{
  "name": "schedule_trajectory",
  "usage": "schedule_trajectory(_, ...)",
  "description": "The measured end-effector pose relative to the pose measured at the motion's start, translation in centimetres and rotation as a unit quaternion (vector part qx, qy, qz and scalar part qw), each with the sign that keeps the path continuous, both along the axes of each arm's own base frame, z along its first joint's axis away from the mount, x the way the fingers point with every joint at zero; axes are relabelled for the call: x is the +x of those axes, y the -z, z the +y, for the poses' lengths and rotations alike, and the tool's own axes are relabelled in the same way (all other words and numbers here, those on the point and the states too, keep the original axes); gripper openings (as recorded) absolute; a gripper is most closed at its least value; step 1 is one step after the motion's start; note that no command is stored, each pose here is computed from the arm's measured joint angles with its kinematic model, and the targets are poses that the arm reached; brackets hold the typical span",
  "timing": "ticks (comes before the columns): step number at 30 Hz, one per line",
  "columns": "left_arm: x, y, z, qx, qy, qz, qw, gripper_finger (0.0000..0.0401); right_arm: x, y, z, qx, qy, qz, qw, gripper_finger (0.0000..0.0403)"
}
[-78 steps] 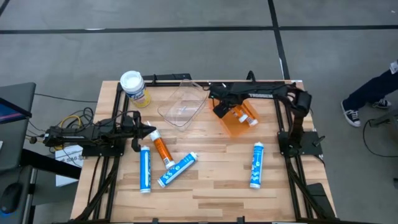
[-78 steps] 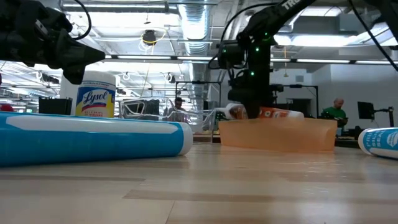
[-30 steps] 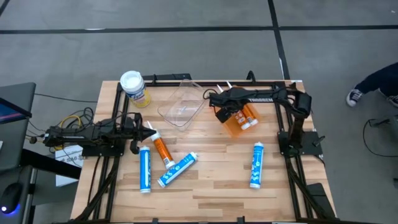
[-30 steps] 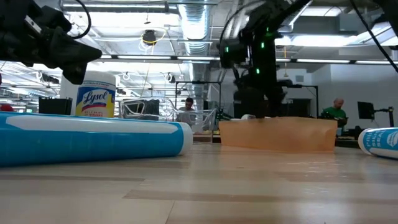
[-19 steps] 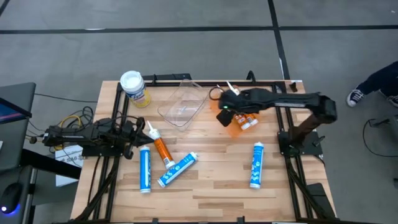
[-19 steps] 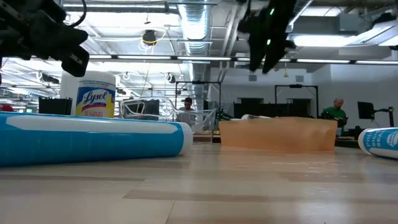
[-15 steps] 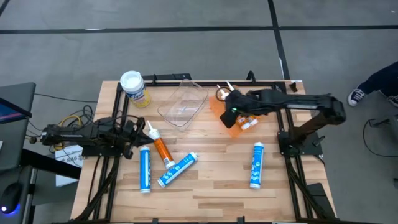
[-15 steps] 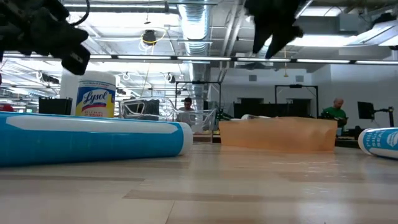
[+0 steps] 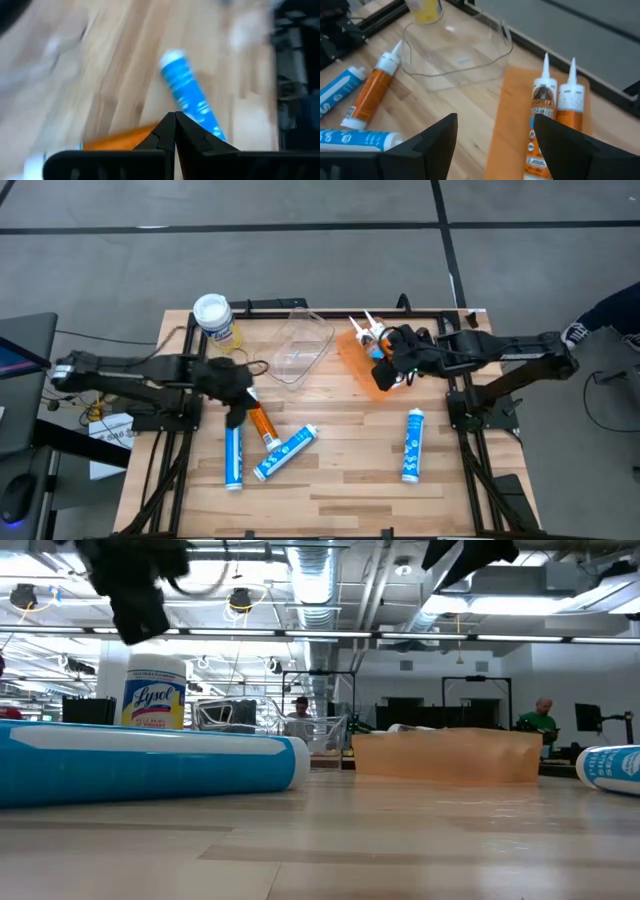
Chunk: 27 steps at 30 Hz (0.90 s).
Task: Pick & place silicon tubes, Sealant and Lysol wipes
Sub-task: Put the orange sealant into the orange bin
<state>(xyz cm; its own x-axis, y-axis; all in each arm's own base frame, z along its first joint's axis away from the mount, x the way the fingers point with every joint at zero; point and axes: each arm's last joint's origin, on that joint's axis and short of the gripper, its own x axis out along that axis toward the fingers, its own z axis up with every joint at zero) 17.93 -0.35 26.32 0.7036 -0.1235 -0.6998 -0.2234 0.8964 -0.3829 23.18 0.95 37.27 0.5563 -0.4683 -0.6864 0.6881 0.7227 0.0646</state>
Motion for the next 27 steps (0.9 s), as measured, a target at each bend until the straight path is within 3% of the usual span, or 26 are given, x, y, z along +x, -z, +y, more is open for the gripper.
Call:
schedule_trajectory(3,2.9,0.4,0.0,-0.03,-0.032,0.026,0.999,0.0,-0.2,-0.1,0.4,-0.019,-0.006,0.001,1.0,0.0255)
schedule_trajectory(6,5.3,1.8,-0.1,-0.099,-0.083,0.051,0.99,0.0,-0.2,-0.1,0.6,-0.037,-0.023,0.013,0.999,0.0255)
schedule_trajectory(9,6.9,2.6,-0.3,-0.176,-0.103,0.085,0.975,0.0,-0.3,-0.1,0.6,-0.045,-0.033,0.023,0.998,0.0255)
schedule_trajectory(12,7.4,3.5,-0.3,-0.235,-0.165,0.137,0.948,0.0,-0.5,0.1,0.7,-0.047,-0.036,0.039,0.997,0.0255)
schedule_trajectory(14,7.0,3.9,-0.5,-0.232,-0.223,0.165,0.932,0.0,-0.8,0.2,0.8,-0.049,-0.039,0.054,0.997,0.0255)
schedule_trajectory(17,5.6,4.2,-1.1,-0.191,-0.341,0.197,0.899,0.0,-1.1,0.4,0.9,-0.052,-0.043,0.075,0.995,0.0255)
schedule_trajectory(20,4.4,4.0,-1.6,-0.162,-0.44,0.185,0.864,0.0,-1.3,0.5,1.1,-0.057,-0.048,0.086,0.993,0.0255)
schedule_trajectory(22,4.2,4.1,-2.0,-0.162,-0.465,0.178,0.852,0.0,-1.3,0.5,1.2,-0.064,-0.051,0.087,0.993,0.0255)
schedule_trajectory(27,4.4,4.0,-2.5,-0.184,-0.47,0.17,0.846,0.0,-1.4,0.5,1.5,-0.078,-0.068,0.094,0.99,0.0255)
